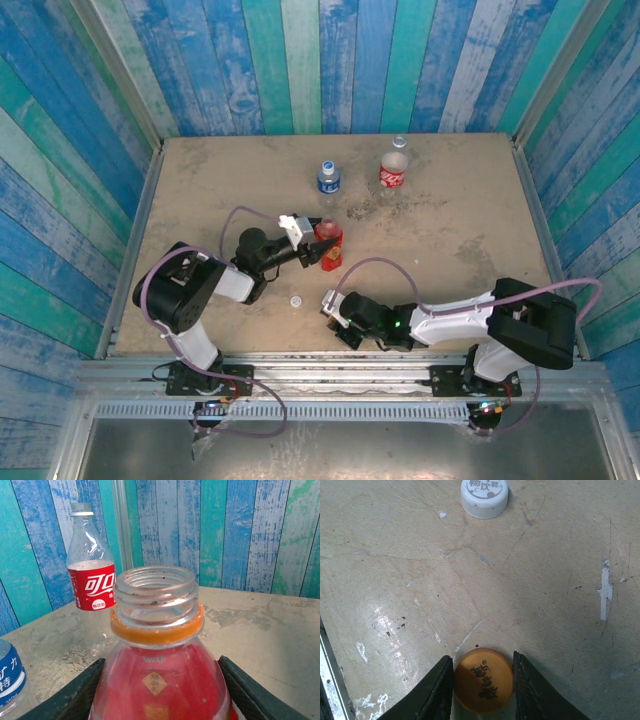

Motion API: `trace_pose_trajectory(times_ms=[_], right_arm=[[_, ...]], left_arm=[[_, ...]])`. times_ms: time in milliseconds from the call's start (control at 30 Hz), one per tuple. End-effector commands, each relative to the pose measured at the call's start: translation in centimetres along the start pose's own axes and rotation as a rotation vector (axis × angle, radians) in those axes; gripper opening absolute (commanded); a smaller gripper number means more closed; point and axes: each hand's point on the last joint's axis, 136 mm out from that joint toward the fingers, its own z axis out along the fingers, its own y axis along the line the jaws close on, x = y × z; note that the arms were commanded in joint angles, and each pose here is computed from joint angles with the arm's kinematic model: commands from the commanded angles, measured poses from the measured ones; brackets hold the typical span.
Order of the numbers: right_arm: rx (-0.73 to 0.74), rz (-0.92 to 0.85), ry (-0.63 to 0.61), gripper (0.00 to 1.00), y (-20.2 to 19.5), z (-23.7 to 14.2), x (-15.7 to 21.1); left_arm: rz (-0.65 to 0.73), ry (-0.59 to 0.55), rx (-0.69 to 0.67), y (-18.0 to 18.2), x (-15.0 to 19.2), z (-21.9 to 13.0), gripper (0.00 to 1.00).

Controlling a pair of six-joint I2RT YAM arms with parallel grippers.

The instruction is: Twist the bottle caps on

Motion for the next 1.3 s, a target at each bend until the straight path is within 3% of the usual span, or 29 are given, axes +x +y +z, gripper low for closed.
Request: trace_pose_trajectory(times_ms=[0,367,633,1100,1267], right_arm=[[0.022,-0.004,0.040,0.35,-0.3,0.4,0.6],[0.044,-0.006,0.020,0.27,-0.8,-0.4,-0.4],[0.124,0.039,-0.043,0.27,-2.8,-3.9,-3.3],[0.153,-0.027,-0.272,0.28,-7.2,-11.9,-13.4],[0.128,-0.037,-0.331,0.28,-8.9,-13.1,-17.2]], left_arm=[[-0.001,0.026,0.015,-0.3,0.5,-0.2,0.57],[0.001,0.026,0.016,-0.3,0.5,-0.2,0.57],[0.004,0.028,0.021,-0.4,0.5,-0.2,0.58],[0.004,0.040,0.023,-0.3,0.8,-0.1,0.58],[0.008,0.049,0.017,-0.3,1.0,-0.1,0.58]])
